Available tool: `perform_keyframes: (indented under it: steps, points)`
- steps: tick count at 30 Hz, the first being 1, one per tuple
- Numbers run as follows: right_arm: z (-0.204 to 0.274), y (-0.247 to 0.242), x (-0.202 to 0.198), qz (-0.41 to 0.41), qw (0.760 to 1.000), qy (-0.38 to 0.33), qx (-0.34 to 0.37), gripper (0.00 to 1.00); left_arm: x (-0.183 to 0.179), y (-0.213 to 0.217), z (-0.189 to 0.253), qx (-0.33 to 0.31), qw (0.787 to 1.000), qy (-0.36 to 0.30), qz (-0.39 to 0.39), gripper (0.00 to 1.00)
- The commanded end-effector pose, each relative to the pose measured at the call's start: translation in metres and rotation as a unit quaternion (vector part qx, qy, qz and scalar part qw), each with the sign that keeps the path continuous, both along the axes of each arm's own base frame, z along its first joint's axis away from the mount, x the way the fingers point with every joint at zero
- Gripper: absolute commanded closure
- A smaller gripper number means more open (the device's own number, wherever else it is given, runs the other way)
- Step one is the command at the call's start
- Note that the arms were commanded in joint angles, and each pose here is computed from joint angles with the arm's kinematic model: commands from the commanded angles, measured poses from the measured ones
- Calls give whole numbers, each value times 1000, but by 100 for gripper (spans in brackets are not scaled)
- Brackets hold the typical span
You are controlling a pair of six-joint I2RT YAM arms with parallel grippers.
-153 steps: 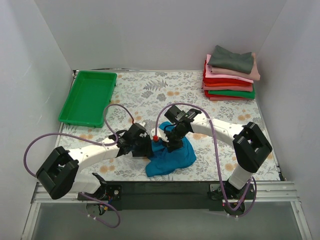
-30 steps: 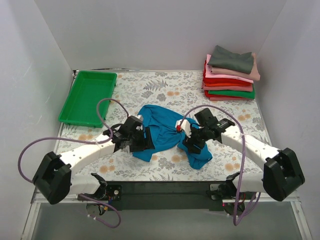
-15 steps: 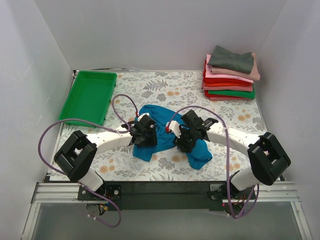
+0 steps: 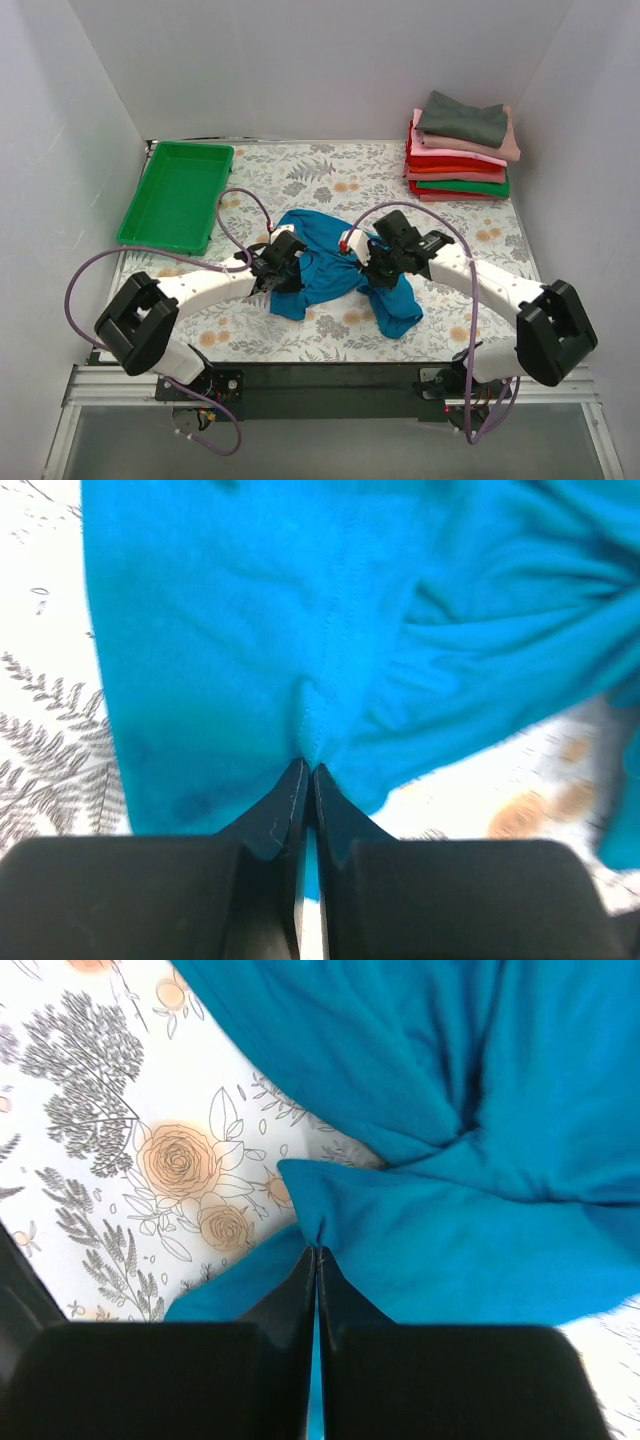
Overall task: Fold and stack the t-shirts
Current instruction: Flatten the tshirt out
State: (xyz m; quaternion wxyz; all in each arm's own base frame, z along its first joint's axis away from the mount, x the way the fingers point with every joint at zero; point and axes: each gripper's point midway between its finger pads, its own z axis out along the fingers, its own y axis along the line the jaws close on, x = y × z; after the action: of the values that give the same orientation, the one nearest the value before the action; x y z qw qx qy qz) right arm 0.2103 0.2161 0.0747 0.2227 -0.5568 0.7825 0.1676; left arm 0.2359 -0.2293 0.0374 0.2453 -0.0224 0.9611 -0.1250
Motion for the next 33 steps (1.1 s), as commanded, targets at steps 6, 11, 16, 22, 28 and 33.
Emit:
perform_keyframes:
  steps: [6, 11, 16, 22, 28, 33]
  points:
    - [89, -15, 10, 30, 993, -70, 85, 99, -4, 5, 78, -61, 995, -74, -5, 100]
    - [163, -49, 37, -10, 979, -182, 87, 99, -8, 19, 139, -107, 985, -136, 16, 100]
    - [253, -87, 61, -52, 952, -281, 106, 99, -18, 50, 268, -220, 933, -279, 54, 100]
    - [350, -114, 52, -84, 910, -376, 151, 99, -51, 107, 399, -303, 854, -414, 86, 100]
    - [380, -141, 47, -132, 884, -428, 136, 99, -75, 143, 427, -311, 828, -455, 104, 100]
    - [371, -146, 57, -153, 882, -424, 137, 99, -68, 149, 392, -294, 837, -441, 133, 100]
